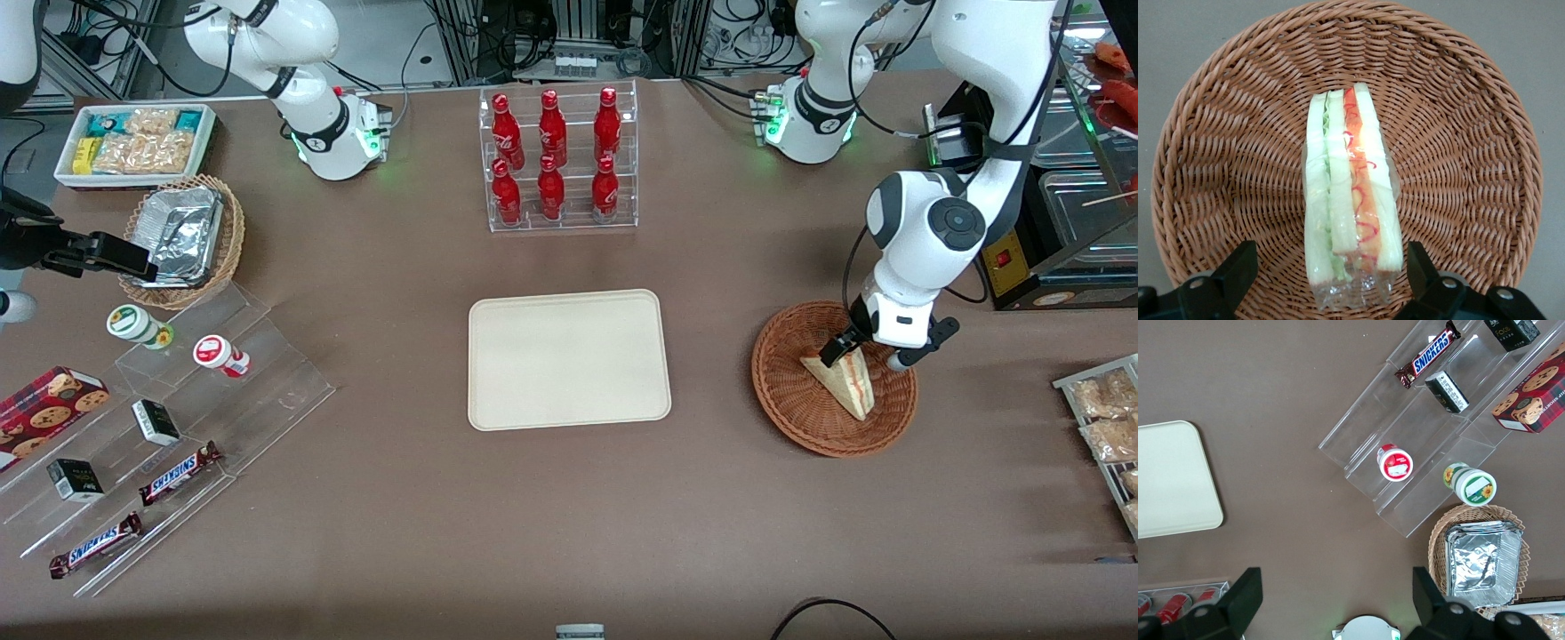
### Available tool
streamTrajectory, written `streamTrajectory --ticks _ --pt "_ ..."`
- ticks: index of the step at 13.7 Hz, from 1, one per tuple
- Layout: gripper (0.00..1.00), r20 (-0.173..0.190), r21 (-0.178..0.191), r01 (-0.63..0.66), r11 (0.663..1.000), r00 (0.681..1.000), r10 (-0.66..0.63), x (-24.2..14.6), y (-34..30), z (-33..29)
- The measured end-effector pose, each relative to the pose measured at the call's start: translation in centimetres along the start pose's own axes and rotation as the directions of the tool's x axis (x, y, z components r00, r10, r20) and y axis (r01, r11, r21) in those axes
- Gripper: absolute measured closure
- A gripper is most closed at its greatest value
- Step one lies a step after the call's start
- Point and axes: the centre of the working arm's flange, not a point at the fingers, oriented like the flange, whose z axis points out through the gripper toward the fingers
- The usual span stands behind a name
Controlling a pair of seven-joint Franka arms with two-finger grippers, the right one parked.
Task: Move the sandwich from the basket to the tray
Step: 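Lower the left gripper and close it on the wrapped sandwich, then lift the sandwich and carry it over the cream tray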
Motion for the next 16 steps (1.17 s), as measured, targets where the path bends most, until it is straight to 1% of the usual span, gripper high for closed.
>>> streamTrajectory --ticks 5,6,8,11,13,14,15,16 --pt "0.05 -0.007 -0.008 0.001 1.0 1.0 -0.001 0.2 0.1 0.5" --pt "0.11 -0.01 -0.01 0.001 1.0 1.0 -0.002 0.3 0.2 0.4" --pt "0.37 -0.016 -0.016 0.002 1.0 1.0 -0.002 0.7 0.5 0.2" --pt "0.66 -0.026 -0.023 0.001 1.0 1.0 -0.002 1.1 0.8 -0.2" --pt "0.74 -0.034 -0.029 0.0 1.0 0.999 -0.001 1.4 1.1 -0.6" --pt "0.76 -0.036 -0.029 -0.003 1.0 0.999 0.002 1.7 1.3 -1.0" --pt "0.77 -0.032 -0.016 -0.014 1.0 0.999 0.014 1.8 1.5 -1.7" --pt "0.78 -0.026 0.009 -0.038 0.999 0.999 0.039 2.0 1.8 -3.0"
